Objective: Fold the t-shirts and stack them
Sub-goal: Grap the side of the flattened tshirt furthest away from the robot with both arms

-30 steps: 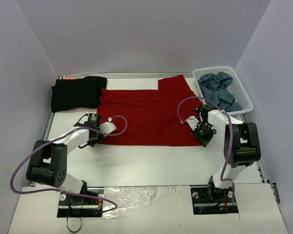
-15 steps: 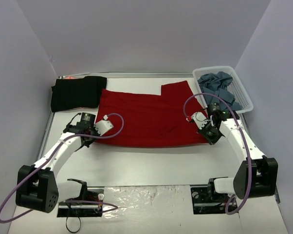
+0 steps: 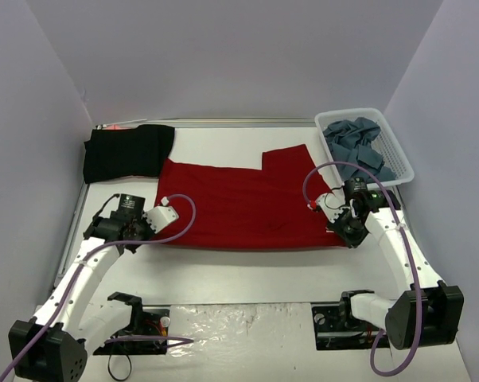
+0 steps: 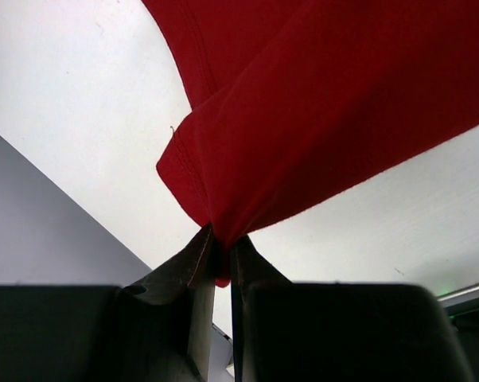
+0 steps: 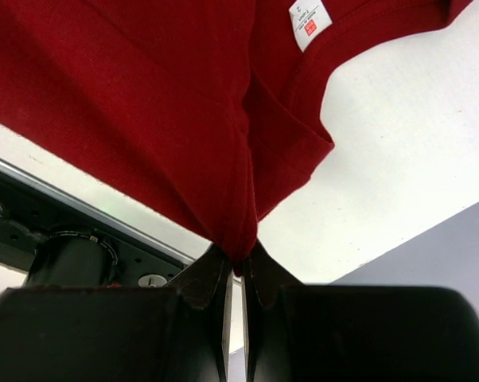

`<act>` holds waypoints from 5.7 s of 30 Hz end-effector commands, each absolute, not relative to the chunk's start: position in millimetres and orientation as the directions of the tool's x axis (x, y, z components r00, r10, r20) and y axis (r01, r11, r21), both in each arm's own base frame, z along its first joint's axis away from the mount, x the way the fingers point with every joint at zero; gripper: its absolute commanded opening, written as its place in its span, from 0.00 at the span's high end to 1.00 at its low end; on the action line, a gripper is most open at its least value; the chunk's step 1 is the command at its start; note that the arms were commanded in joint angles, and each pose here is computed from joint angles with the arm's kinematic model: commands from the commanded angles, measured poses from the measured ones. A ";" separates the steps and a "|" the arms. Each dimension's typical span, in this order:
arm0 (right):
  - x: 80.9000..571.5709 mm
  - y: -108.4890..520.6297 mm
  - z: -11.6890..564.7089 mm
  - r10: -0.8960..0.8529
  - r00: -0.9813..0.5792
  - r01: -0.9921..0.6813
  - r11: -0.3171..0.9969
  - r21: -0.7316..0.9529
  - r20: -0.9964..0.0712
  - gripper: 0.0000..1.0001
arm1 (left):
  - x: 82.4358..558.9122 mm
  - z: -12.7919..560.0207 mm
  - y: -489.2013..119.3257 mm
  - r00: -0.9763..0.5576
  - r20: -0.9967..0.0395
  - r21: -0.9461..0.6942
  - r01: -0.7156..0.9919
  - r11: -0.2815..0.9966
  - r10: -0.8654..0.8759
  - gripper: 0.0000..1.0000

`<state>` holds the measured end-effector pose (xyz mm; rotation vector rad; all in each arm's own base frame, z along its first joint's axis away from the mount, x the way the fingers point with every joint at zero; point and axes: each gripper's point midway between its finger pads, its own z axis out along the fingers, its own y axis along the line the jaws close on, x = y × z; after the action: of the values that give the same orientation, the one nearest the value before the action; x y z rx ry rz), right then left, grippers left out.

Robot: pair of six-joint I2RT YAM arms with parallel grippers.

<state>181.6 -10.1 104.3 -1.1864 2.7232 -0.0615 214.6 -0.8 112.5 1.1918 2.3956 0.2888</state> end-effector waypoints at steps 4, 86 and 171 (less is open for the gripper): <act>163.1 -15.5 111.7 -0.738 -0.668 -0.734 0.674 -0.077 -0.091 1.00 | 195.7 121.4 8.1 -0.524 -0.242 0.363 0.732 0.577 0.817 0.92; 410.6 71.7 50.8 -0.659 -0.710 -0.688 0.724 0.047 -0.248 0.59 | 548.0 71.6 -49.0 -0.686 -0.580 0.243 0.370 0.897 0.440 0.47; 618.7 71.2 17.8 -0.194 -0.795 -0.234 0.972 -0.004 -0.575 0.41 | 509.8 72.8 -40.2 -0.692 -0.577 0.255 0.352 0.901 0.434 0.97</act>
<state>616.5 77.8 22.5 -0.3599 2.5015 0.0314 506.0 -47.0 49.6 0.6005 2.4442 0.1382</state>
